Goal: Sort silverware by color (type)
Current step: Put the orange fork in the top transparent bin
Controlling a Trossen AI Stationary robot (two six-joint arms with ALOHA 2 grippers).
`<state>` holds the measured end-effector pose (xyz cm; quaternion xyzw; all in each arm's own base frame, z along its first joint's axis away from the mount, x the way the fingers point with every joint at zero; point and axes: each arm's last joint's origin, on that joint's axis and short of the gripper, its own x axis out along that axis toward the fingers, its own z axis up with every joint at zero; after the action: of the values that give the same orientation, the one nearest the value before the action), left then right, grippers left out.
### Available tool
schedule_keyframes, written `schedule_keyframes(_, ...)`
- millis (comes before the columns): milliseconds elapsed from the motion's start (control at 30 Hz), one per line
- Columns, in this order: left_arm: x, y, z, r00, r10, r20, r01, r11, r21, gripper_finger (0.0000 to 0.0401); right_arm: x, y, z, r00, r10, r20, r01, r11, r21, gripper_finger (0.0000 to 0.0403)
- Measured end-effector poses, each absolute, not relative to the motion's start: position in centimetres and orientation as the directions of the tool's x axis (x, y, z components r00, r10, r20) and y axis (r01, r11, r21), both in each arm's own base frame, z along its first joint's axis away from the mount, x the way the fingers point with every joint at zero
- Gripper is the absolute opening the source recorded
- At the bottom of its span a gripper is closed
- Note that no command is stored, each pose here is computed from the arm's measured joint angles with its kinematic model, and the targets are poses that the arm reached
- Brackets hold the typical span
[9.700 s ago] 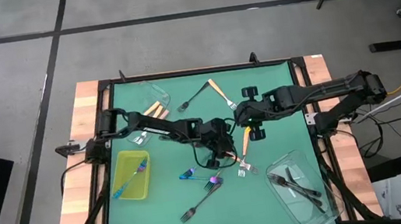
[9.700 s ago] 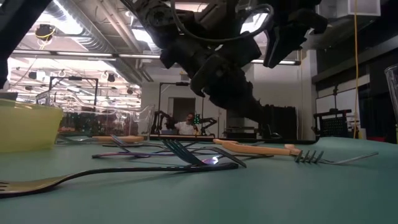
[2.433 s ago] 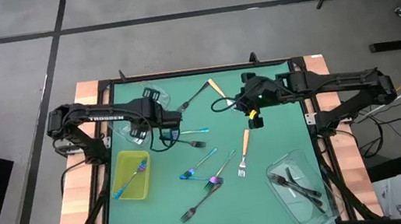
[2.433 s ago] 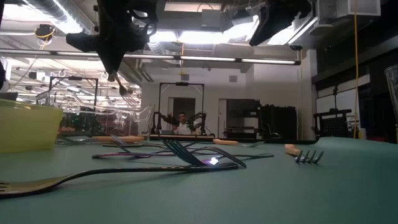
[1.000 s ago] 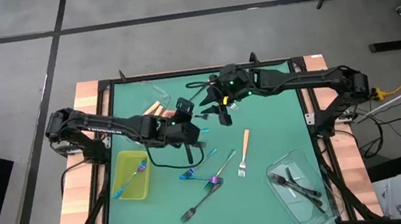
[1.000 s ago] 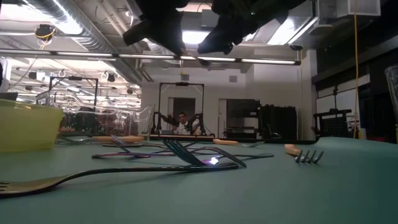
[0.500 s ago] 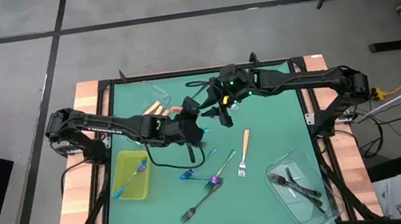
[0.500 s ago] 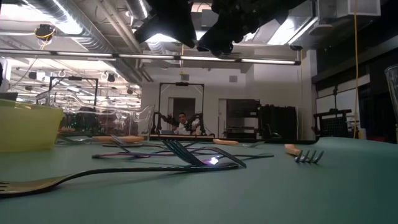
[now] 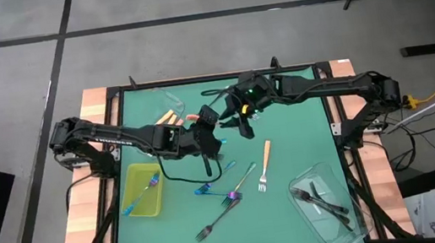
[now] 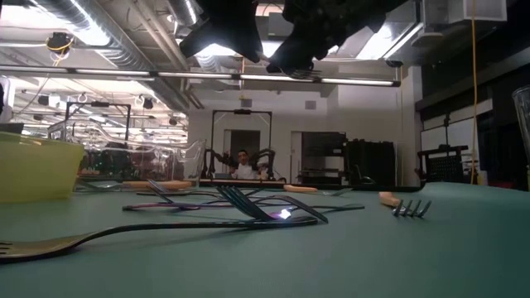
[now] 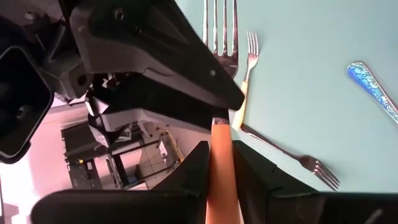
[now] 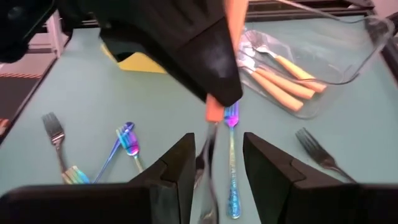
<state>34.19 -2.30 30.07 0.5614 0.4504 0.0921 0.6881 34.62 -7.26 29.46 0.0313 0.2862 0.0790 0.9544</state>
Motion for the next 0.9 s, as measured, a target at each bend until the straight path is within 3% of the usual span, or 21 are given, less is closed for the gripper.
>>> schedule_keyframes(300,34.19,-2.3,30.07,0.577,0.633,-0.516,0.379,0.353,0.856,0.0049,34.59,-7.16,29.45,0.819,0.198,-0.539,-0.157,0.98,0.122,0.0116)
schedule_keyframes(667,34.3,-2.32,30.18,0.586,0.632,-0.507,0.365,0.353,0.862,0.0049,34.58,-7.17,29.47,0.819,0.198,-0.538,-0.165,0.98,0.11,0.0008)
schedule_keyframes(900,34.4,-1.97,30.26,0.585,0.639,-0.5,0.35,0.357,0.866,0.0051,34.55,-7.18,29.51,0.82,0.198,-0.537,-0.167,0.98,0.106,0.0005)
